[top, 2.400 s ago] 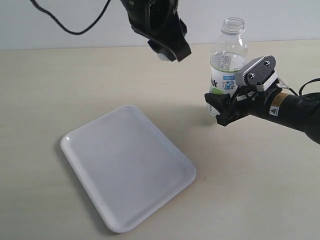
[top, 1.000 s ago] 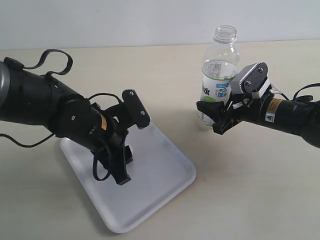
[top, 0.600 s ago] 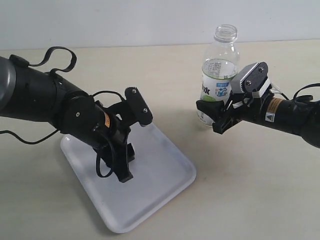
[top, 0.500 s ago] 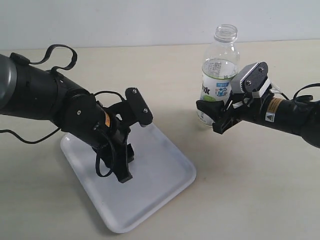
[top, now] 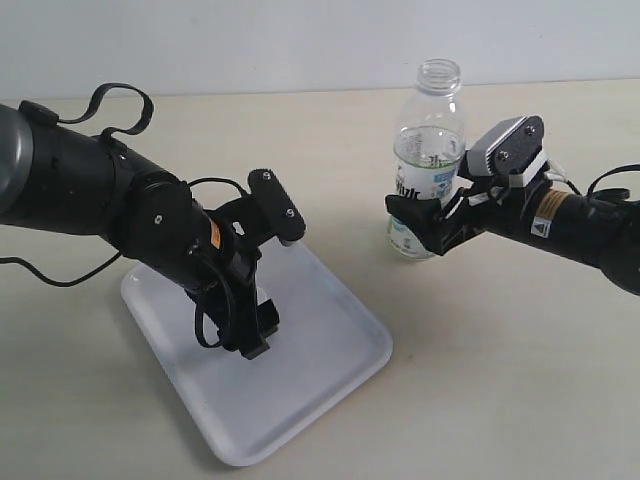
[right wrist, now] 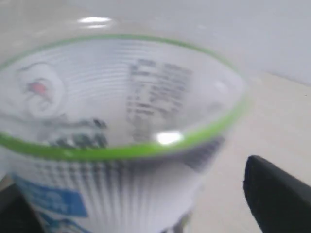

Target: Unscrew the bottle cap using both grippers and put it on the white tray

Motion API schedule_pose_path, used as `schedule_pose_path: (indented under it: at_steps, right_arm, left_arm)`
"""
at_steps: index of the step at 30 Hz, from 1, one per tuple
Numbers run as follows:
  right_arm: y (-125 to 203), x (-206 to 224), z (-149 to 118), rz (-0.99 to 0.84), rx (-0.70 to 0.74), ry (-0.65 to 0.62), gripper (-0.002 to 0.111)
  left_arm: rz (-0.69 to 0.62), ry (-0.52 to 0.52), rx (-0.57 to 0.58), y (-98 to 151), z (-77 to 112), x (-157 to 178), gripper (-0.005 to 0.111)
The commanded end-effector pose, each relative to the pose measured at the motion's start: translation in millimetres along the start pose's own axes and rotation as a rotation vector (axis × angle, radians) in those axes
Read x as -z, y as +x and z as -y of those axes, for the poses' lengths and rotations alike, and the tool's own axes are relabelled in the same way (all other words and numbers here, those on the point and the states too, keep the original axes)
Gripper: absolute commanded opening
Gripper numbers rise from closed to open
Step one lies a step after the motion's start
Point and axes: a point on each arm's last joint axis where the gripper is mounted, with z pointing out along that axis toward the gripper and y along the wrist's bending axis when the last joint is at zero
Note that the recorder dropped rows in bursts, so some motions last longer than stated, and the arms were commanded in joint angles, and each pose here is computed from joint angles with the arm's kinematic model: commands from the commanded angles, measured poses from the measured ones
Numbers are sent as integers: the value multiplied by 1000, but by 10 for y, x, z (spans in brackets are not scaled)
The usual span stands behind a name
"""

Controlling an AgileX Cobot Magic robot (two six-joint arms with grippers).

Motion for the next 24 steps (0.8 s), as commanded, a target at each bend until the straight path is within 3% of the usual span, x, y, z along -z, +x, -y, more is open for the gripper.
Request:
schedule_pose_path:
  at_steps: [1,10,24]
  right_arm:
    - [-51,-7,30,30,5,14,99]
    - [-242,33,32,89,41,12,99]
    - [-1127,355,-53,288,153,-3,99]
  left_arm:
    - [-46,23,7,59,29,-40,82]
    - [-50,25,7,63,30,-40,82]
    - [-49,25,7,63,30,-40,82]
